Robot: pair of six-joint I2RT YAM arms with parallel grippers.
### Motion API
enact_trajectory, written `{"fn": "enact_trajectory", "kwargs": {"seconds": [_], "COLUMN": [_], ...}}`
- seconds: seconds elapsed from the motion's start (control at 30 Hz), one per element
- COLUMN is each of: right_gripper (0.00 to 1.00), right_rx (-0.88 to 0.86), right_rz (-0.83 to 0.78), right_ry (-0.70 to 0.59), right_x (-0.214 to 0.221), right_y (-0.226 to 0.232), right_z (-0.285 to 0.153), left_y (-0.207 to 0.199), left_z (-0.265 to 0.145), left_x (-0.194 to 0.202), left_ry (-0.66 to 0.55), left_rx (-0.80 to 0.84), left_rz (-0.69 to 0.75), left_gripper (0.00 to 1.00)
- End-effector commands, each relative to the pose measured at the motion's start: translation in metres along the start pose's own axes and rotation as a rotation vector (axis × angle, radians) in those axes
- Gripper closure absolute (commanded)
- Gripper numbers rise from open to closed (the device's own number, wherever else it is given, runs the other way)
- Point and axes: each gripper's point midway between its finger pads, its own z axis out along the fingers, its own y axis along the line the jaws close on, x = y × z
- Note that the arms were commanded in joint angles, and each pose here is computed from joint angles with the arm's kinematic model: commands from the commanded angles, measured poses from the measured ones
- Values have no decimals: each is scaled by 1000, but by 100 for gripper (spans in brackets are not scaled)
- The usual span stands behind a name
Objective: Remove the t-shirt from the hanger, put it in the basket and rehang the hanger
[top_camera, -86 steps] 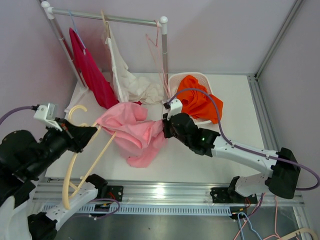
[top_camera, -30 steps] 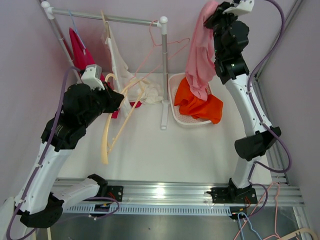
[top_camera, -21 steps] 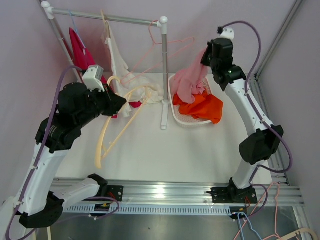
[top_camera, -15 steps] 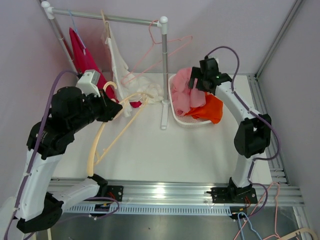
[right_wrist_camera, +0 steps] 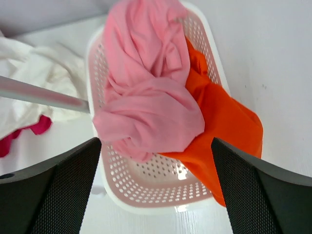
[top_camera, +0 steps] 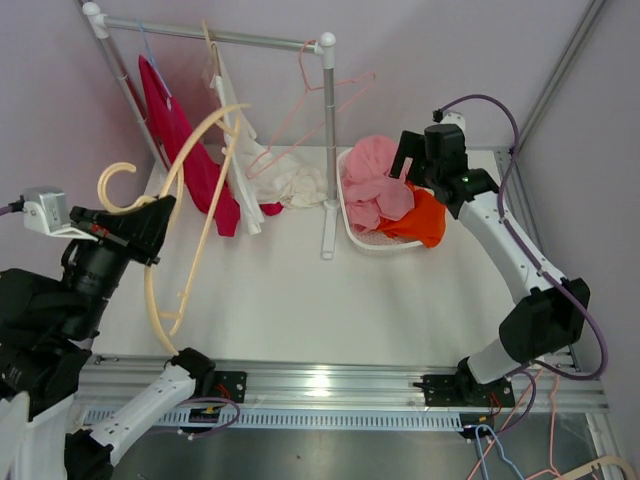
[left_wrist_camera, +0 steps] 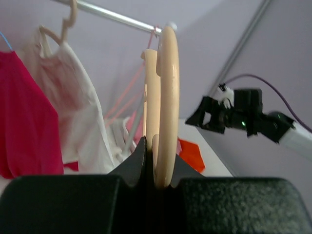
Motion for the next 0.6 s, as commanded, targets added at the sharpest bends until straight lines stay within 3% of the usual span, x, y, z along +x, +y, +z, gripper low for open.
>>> {"fn": "enact_trajectory", "kwargs": {"seconds": [0.0, 0.1, 0.17, 0.2, 0.27, 0.4, 0.43, 0.53, 0.57], "right_gripper": [1, 1, 1, 1, 0, 0, 0, 0, 0], "right_rx": [-35, -82, -114, -133, -176, -252, -265, -282, -275], "right_rz": [26, 54, 65, 68, 72, 93, 99, 95, 89], "right_ry": [-37, -96, -100, -106, -137, -233, -257, -278, -279], "right_x": [2, -7, -8, -13, -21, -40, -45, -50, -50], "right_y": [1, 3, 5, 5, 10, 12, 11, 10, 8], "right_z": [-12, -35, -49, -68, -92, -145, -158, -173, -175], "left_y": [15, 19, 11, 2, 9, 14, 11, 25, 19], "left_z": [35, 67, 102, 105, 137, 177, 182, 214, 218], "left_x": [-28, -23, 1, -16, 11, 14, -2, 22, 7], "left_ry": [-140, -118, -21, -40, 63, 92, 62, 141, 109], "left_rx": [-97, -121, -69, -48, -79, -114, -125, -180, -165], "left_rz": [84, 146, 190, 198, 214, 279, 285, 338, 338], "left_gripper": [99, 99, 99, 99, 99, 100, 99, 99, 99]}}
